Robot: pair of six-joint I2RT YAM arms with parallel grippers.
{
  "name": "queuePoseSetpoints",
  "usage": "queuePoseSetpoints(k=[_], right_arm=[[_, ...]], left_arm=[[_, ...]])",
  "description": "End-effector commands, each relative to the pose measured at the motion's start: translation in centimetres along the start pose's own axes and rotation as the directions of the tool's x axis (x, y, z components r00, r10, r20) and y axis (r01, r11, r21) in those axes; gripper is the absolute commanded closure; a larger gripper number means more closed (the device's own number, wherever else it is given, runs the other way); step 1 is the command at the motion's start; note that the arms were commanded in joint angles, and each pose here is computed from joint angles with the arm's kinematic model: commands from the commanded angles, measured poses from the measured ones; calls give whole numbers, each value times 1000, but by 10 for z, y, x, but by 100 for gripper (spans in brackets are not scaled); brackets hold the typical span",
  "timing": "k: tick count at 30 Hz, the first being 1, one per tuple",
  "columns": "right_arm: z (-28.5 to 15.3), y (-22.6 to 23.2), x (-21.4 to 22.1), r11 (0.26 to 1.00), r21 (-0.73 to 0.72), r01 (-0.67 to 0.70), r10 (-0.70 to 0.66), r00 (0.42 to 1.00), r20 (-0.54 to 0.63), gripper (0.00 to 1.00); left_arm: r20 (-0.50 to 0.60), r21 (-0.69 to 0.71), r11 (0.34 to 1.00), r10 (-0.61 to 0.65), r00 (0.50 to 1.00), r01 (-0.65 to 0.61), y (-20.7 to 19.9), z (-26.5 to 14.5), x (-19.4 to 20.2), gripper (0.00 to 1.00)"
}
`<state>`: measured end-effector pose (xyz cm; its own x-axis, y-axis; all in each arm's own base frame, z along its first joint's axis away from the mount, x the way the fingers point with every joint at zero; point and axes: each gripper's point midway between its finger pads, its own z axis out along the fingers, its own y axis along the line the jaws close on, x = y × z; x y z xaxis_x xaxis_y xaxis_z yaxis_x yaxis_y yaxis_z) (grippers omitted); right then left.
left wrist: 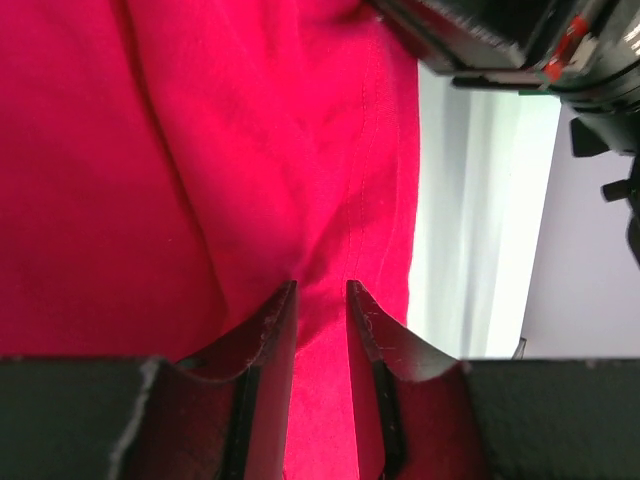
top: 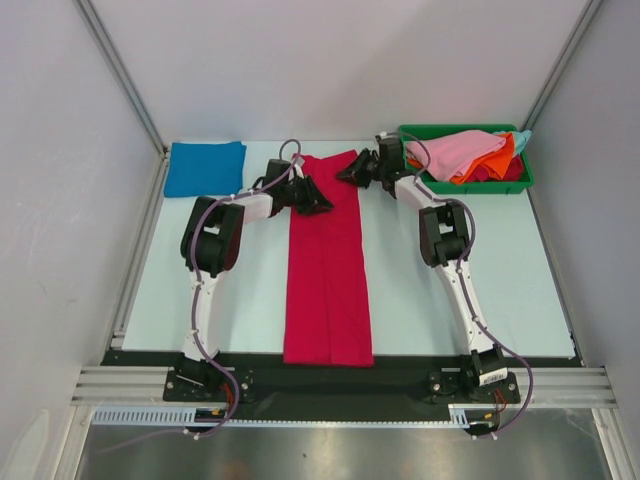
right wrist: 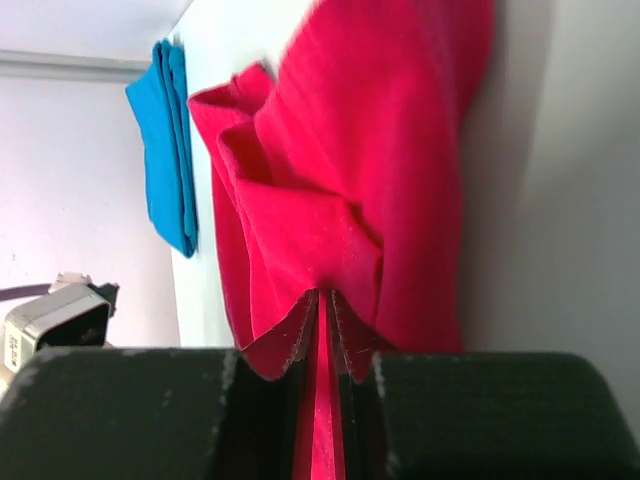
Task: Fold and stack the t-shirts
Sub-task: Fold the tshirt
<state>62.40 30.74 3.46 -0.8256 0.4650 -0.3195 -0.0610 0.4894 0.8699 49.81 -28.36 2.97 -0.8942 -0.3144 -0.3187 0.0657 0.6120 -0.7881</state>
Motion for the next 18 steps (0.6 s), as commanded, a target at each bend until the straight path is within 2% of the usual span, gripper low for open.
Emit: queuePoseSetpoints(k=[1, 5, 9, 14, 18], right_arm=[[-8, -4, -35, 999, 29, 26, -29, 995, 94, 87], [-16, -22, -52, 998, 56, 19, -26, 992, 122, 87], [-19, -20, -56, 997, 47, 54, -59, 993, 107, 87], [-23, -7, -51, 993, 45, 105, -108, 991, 77, 87], [-30, -1, -50, 993, 44, 112, -115, 992, 60, 85]], left_arm=[[-45, -26, 999, -30, 999, 29, 11, 1, 11, 68], [-74, -62, 998, -14, 997, 9, 20, -3, 20, 67], [-95, -53, 998, 11, 995, -16, 16, -6, 21, 65], [-84, 70, 995, 83, 993, -77, -26, -17, 5, 59], [-42, 96, 990, 110, 993, -105, -53, -25, -13, 54]])
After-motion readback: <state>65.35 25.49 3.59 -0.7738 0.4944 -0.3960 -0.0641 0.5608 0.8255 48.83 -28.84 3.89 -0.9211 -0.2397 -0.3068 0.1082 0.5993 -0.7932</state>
